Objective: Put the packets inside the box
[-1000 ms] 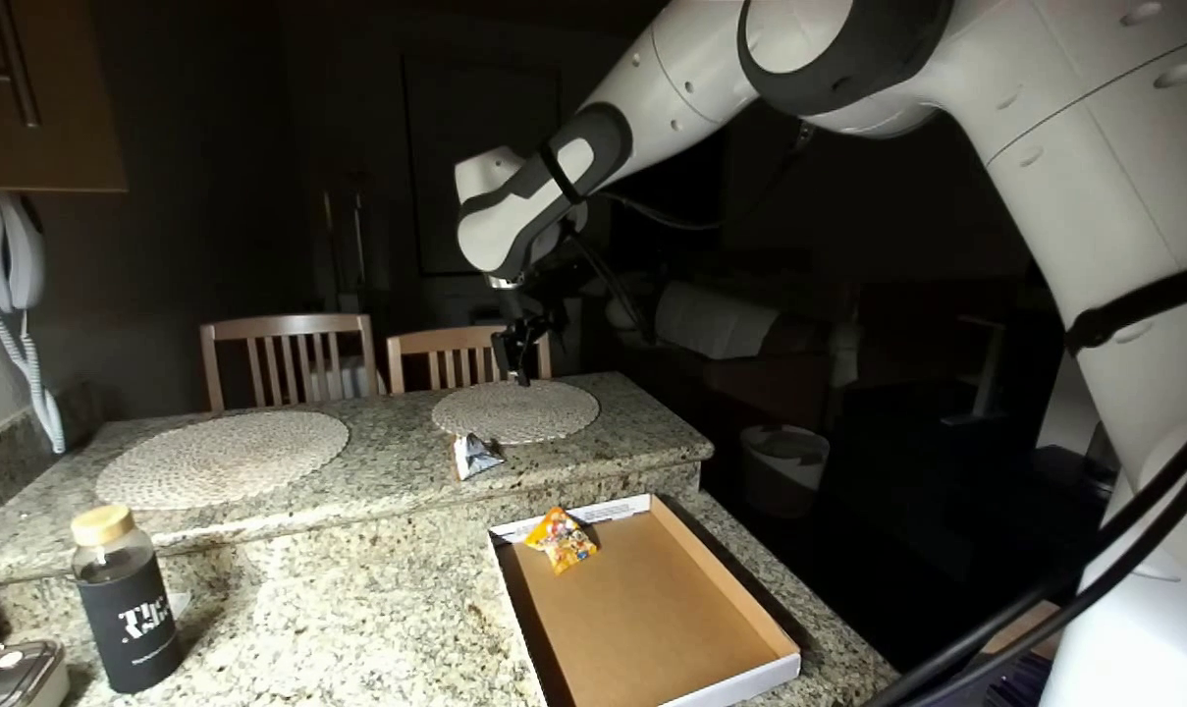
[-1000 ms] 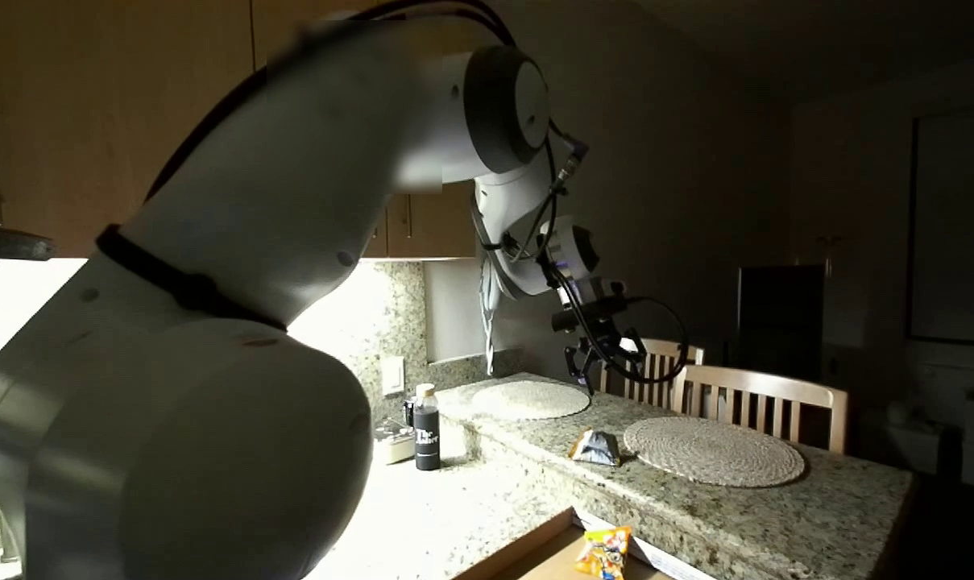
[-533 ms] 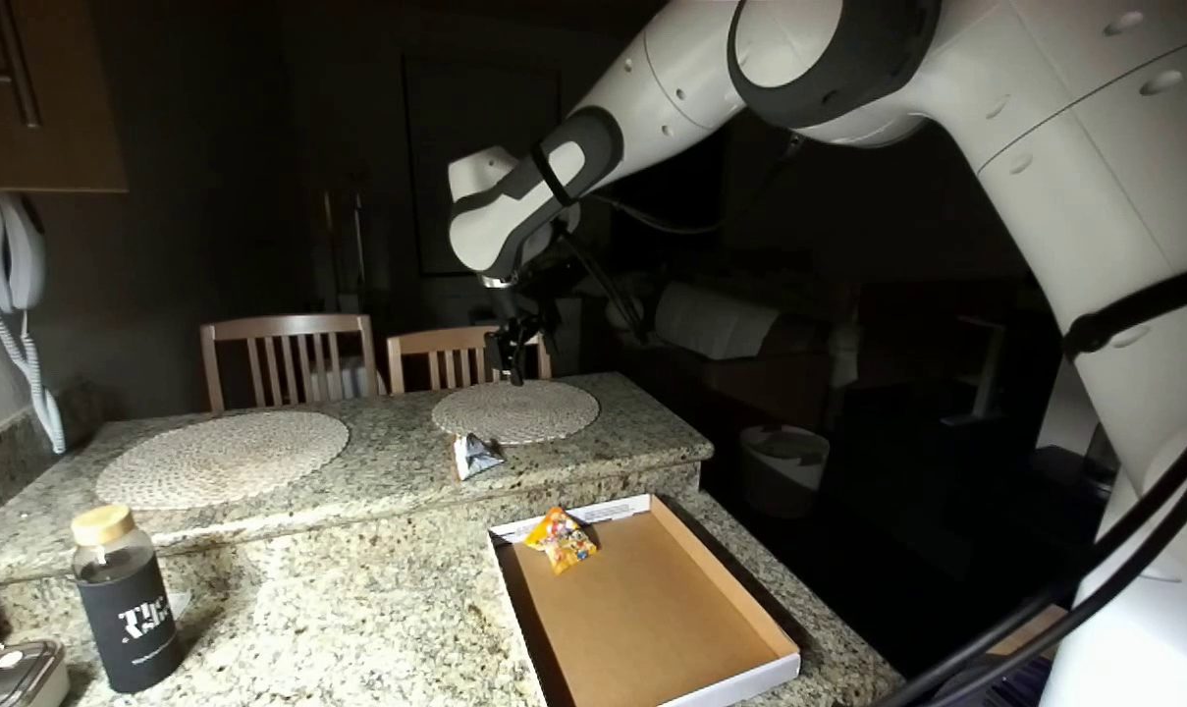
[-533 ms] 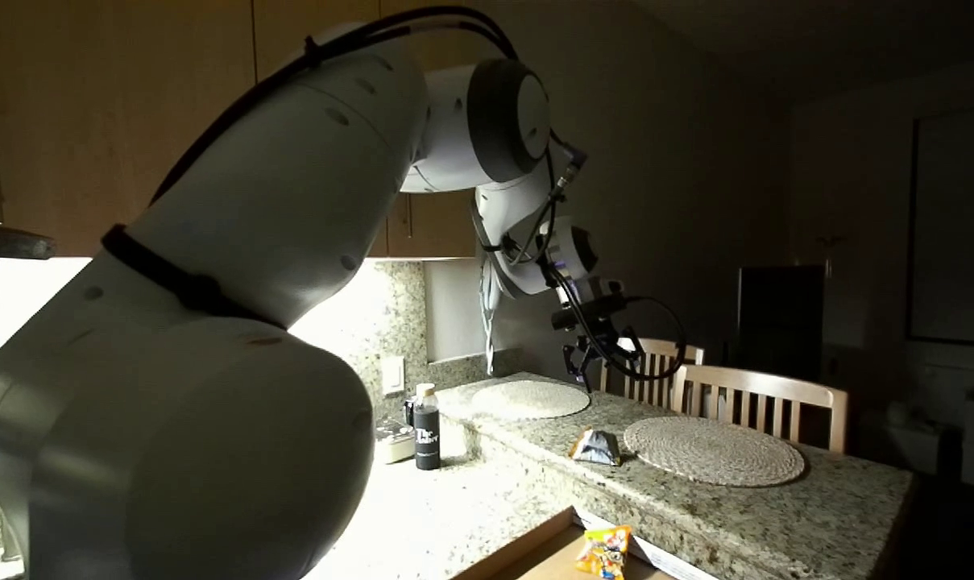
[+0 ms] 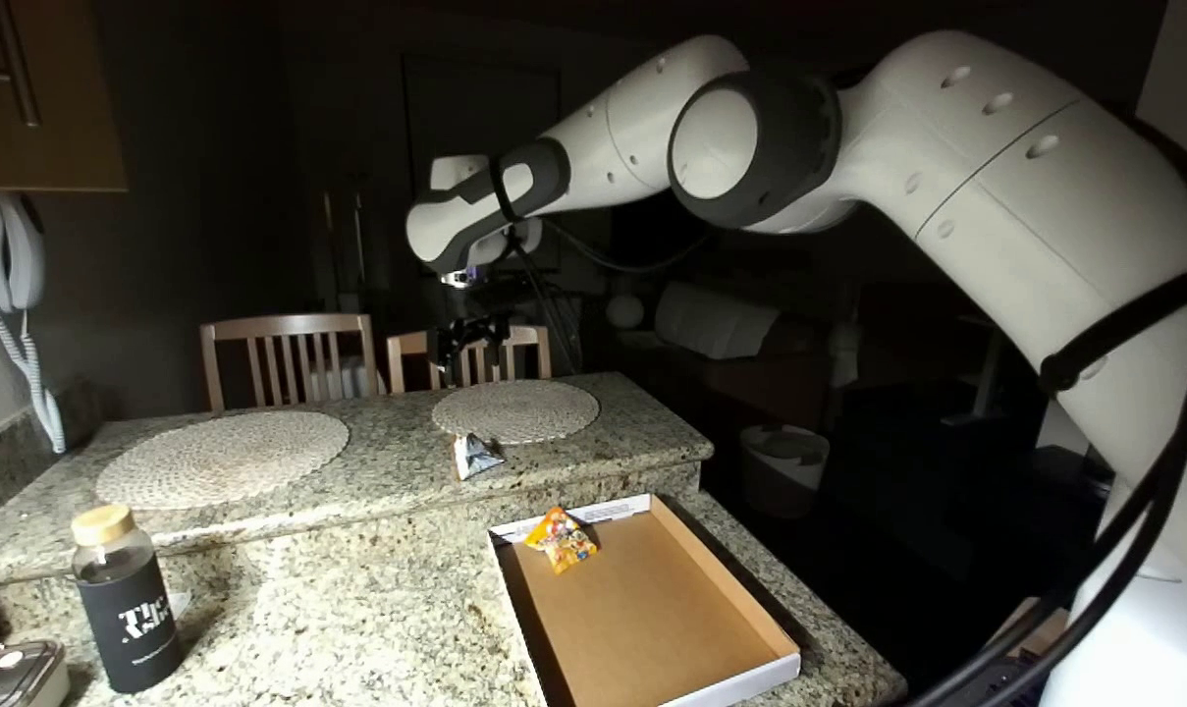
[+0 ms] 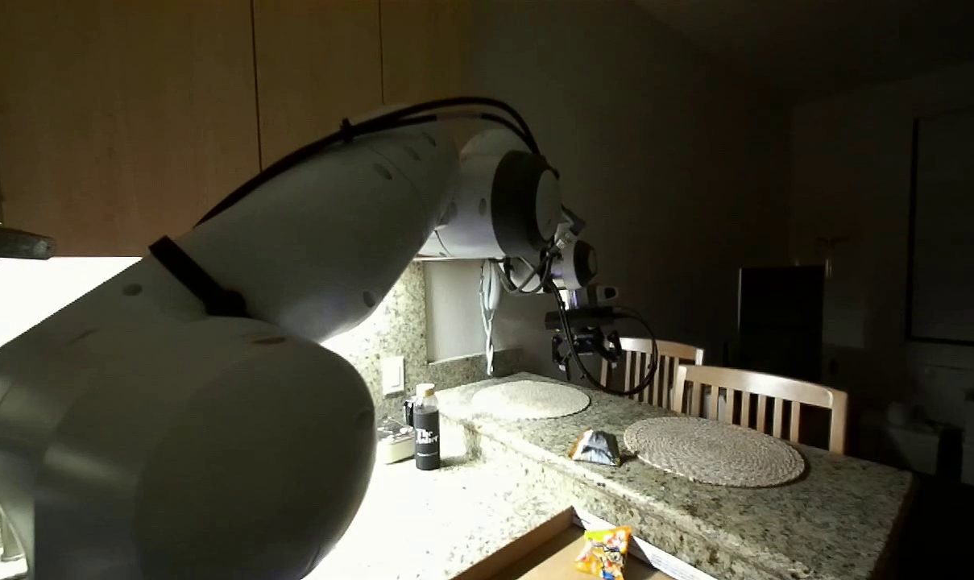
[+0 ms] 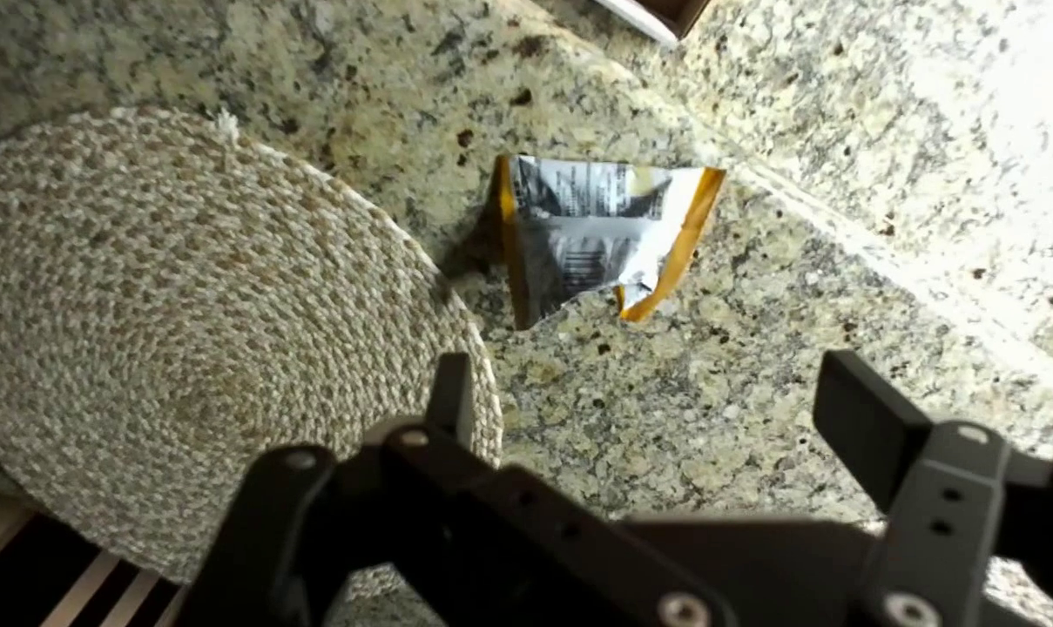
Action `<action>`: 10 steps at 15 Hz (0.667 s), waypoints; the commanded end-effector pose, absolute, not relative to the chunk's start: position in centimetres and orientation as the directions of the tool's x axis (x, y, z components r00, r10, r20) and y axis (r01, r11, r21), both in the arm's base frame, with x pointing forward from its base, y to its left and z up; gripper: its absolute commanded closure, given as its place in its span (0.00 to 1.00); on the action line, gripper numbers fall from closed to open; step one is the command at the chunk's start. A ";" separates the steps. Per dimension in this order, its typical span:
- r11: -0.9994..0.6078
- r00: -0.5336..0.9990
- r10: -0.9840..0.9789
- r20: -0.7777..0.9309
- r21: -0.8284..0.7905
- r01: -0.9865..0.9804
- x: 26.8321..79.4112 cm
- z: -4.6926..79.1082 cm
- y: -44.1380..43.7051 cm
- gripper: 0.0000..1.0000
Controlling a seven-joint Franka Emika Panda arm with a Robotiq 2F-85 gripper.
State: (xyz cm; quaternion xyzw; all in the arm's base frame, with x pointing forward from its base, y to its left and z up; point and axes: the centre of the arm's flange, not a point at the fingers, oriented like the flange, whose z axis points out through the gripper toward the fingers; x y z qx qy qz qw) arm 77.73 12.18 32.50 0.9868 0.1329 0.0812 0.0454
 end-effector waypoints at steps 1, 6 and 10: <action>-0.965 0.964 0.260 0.056 0.050 0.257 83.5 28.9 13.8 0.00; -0.976 0.975 0.218 0.033 0.019 0.218 84.9 23.3 13.3 0.00; -0.979 0.968 0.202 0.150 0.059 0.195 86.2 24.2 13.3 0.00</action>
